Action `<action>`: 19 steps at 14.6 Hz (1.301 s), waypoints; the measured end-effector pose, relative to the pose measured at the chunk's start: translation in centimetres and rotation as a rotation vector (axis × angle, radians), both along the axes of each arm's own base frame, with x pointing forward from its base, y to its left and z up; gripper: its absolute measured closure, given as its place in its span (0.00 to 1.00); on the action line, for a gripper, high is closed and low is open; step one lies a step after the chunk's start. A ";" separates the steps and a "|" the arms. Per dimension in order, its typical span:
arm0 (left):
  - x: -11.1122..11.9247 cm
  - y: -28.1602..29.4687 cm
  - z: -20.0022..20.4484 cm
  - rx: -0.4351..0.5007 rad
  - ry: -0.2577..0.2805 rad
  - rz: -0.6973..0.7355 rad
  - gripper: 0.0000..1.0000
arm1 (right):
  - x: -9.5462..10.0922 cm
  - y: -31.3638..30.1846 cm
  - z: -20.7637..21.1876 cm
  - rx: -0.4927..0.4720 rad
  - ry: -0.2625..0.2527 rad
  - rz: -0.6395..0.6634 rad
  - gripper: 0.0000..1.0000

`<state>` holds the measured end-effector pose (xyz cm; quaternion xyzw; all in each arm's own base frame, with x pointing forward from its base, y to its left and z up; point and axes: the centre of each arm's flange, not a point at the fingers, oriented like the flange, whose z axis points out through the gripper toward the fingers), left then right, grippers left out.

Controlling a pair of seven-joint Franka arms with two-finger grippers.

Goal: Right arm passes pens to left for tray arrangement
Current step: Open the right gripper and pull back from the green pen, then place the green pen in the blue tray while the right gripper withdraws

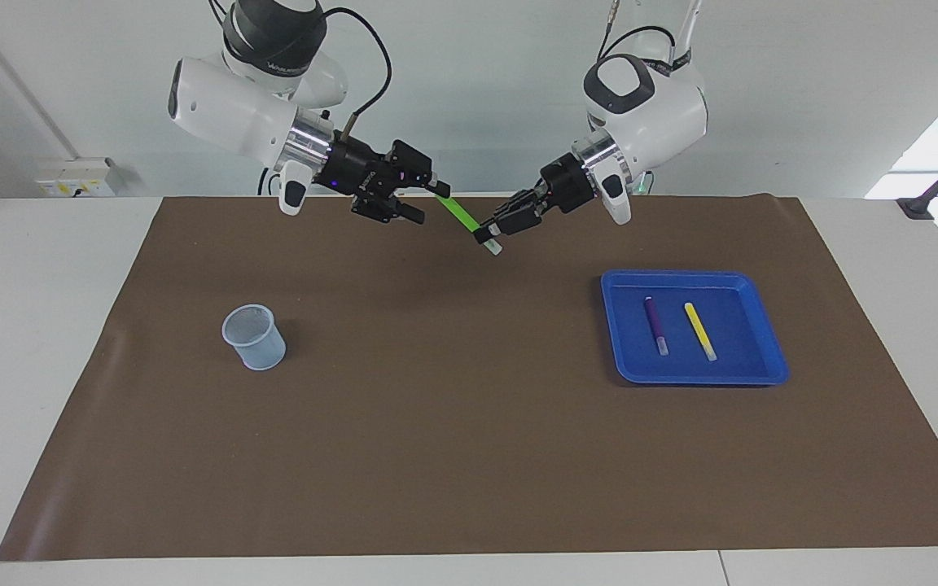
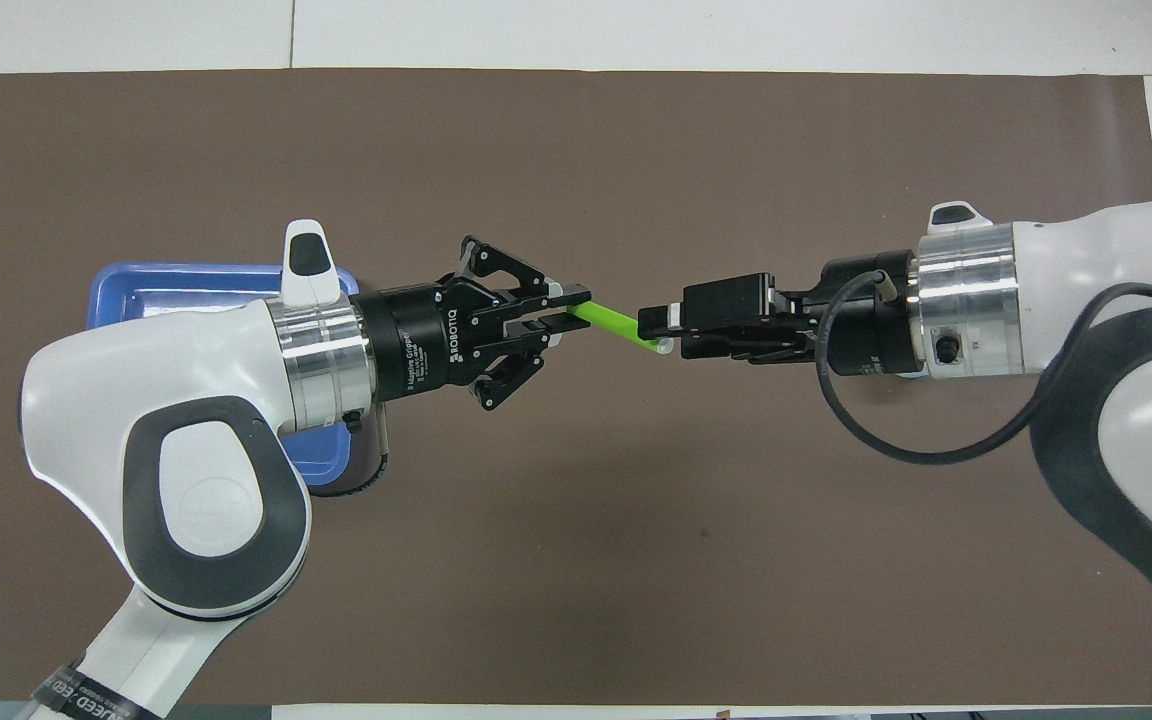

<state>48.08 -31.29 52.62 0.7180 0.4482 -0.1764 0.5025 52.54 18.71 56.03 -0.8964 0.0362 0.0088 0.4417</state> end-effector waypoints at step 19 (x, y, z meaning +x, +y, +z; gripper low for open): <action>7.7 16.4 -5.4 0.534 -0.068 -0.563 0.82 | 3.3 -20.0 -0.7 -0.894 -0.200 -0.050 0.00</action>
